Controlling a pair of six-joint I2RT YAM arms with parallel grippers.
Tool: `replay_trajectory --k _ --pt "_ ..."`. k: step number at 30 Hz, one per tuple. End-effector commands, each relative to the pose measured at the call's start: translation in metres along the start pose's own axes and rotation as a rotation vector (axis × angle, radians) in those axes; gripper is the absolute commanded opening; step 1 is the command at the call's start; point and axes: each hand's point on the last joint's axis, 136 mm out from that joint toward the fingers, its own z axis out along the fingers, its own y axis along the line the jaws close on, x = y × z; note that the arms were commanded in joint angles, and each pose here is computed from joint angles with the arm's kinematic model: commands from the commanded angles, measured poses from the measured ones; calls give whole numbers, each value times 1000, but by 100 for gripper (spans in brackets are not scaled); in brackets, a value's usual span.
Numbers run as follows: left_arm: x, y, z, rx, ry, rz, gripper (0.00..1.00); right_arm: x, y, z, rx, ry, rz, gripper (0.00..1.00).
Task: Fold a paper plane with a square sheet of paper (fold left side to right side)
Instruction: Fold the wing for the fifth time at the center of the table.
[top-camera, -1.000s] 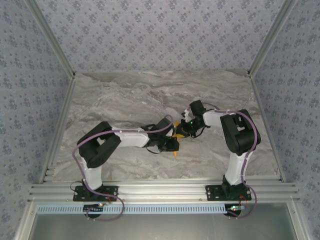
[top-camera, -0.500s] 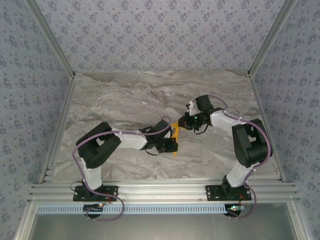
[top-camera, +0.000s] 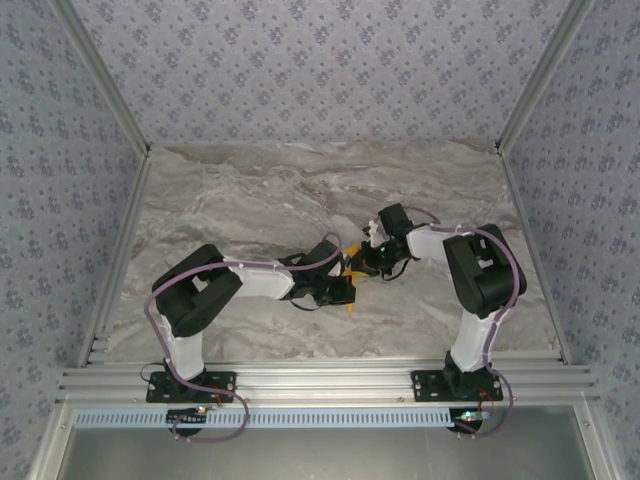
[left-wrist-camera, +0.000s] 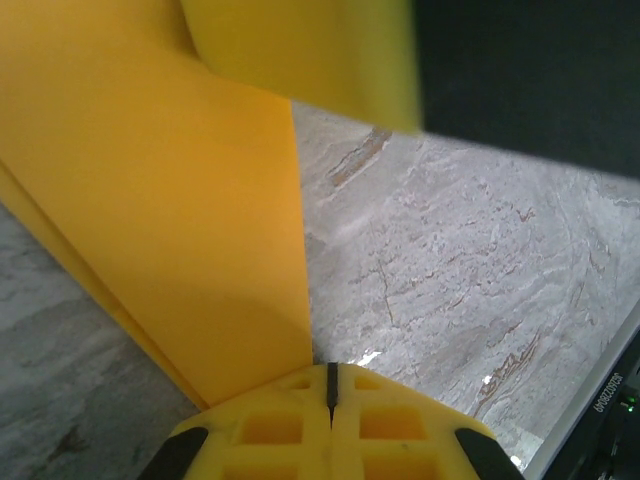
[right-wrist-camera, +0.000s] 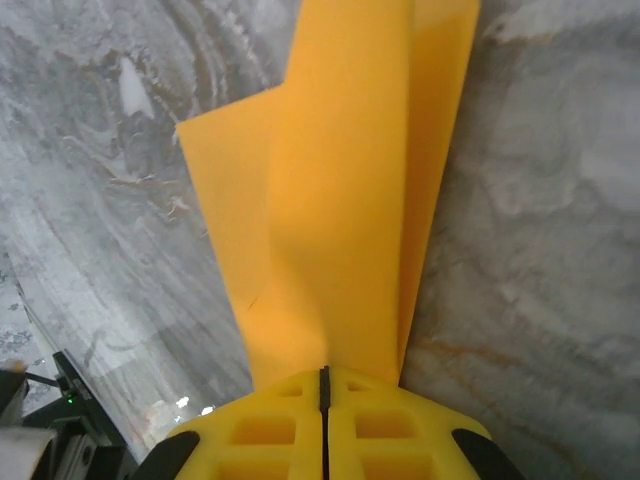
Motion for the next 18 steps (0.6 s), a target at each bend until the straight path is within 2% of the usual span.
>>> replay_trajectory --k 1,18 --pt "30 40 3 -133 79 -50 3 -17 -6 1 35 -11 -50 9" --pt "37 48 1 -141 79 -66 2 -77 -16 -7 50 -59 -65 9"
